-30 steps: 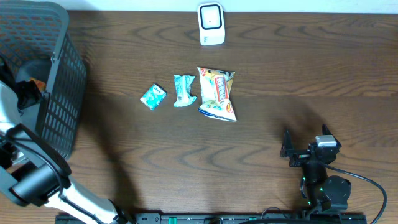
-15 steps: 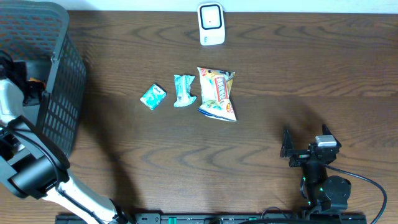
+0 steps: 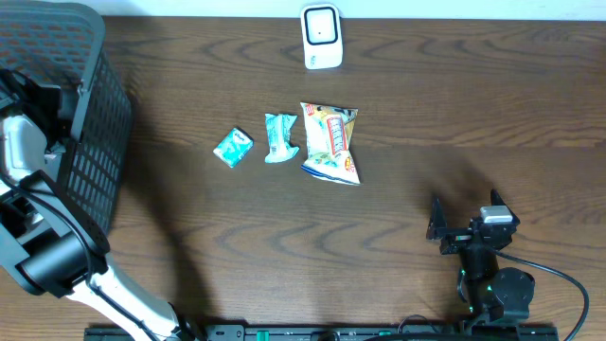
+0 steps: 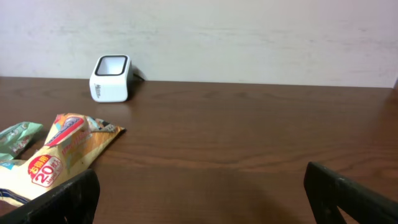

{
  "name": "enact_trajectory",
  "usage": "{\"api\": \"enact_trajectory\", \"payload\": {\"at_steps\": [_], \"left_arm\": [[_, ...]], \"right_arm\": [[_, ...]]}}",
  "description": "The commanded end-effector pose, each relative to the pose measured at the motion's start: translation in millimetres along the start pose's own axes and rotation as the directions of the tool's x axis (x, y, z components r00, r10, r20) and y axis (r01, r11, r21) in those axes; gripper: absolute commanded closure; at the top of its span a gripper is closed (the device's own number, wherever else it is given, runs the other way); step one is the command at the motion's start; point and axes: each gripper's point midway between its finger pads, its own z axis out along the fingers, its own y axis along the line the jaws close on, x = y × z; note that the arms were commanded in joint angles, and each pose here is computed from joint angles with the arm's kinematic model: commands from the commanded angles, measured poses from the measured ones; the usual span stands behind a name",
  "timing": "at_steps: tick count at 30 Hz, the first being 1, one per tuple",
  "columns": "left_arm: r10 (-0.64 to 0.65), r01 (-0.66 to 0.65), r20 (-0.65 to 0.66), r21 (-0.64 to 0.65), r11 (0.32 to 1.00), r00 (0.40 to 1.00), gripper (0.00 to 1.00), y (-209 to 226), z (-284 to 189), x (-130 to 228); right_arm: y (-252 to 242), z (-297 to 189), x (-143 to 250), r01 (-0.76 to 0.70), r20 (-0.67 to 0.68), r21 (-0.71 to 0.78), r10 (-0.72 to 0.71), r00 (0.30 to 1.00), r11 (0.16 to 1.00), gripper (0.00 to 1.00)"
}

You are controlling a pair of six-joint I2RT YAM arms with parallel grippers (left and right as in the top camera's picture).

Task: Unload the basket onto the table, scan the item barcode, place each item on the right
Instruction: 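Reach the left gripper into the basket and grasp the orange box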

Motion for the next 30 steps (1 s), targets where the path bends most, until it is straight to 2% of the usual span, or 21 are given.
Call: {"api": "enact_trajectory", "payload": {"at_steps": [1, 9, 12, 25, 26, 28, 30], "left_arm": [[0.013, -0.012, -0.025, 0.036, 0.999, 1.000, 0.07, -9.3, 16.5, 7.4], [0.055, -0.056, 0.010, 0.104, 0.993, 0.998, 0.08, -22.6, 24.4, 3.2], [0.054, -0.056, 0.021, 0.096, 0.994, 0.998, 0.14, -21.3, 27.1, 0.6], [0.058, -0.056, -0.044, 0.040, 0.998, 0.997, 0.15, -16.5, 60.5, 15.4], [0.058, -0.056, -0.049, 0.043, 0.997, 0.997, 0.16, -17.8, 62.9, 16.8], [0.059, -0.056, -0.055, 0.048, 0.997, 0.997, 0.26, -19.5, 66.7, 18.9], [0.059, -0.056, -0.058, 0.050, 0.997, 0.997, 0.41, -20.2, 68.0, 19.7]], "right_arm": [[-1.2, -0.2, 0.8, 0.011, -0.001, 0.006, -0.011, 1.000, 1.000, 0.01], [-1.2, -0.2, 0.8, 0.011, -0.001, 0.006, -0.011, 1.000, 1.000, 0.01], [-1.2, -0.2, 0.8, 0.011, -0.001, 0.006, -0.011, 1.000, 1.000, 0.01], [-1.2, -0.2, 0.8, 0.011, -0.001, 0.006, -0.011, 1.000, 1.000, 0.01], [-1.2, -0.2, 0.8, 0.011, -0.001, 0.006, -0.011, 1.000, 1.000, 0.01], [-1.2, -0.2, 0.8, 0.011, -0.001, 0.006, -0.011, 1.000, 1.000, 0.01], [-1.2, -0.2, 0.8, 0.011, -0.001, 0.006, -0.011, 1.000, 1.000, 0.01]]}}
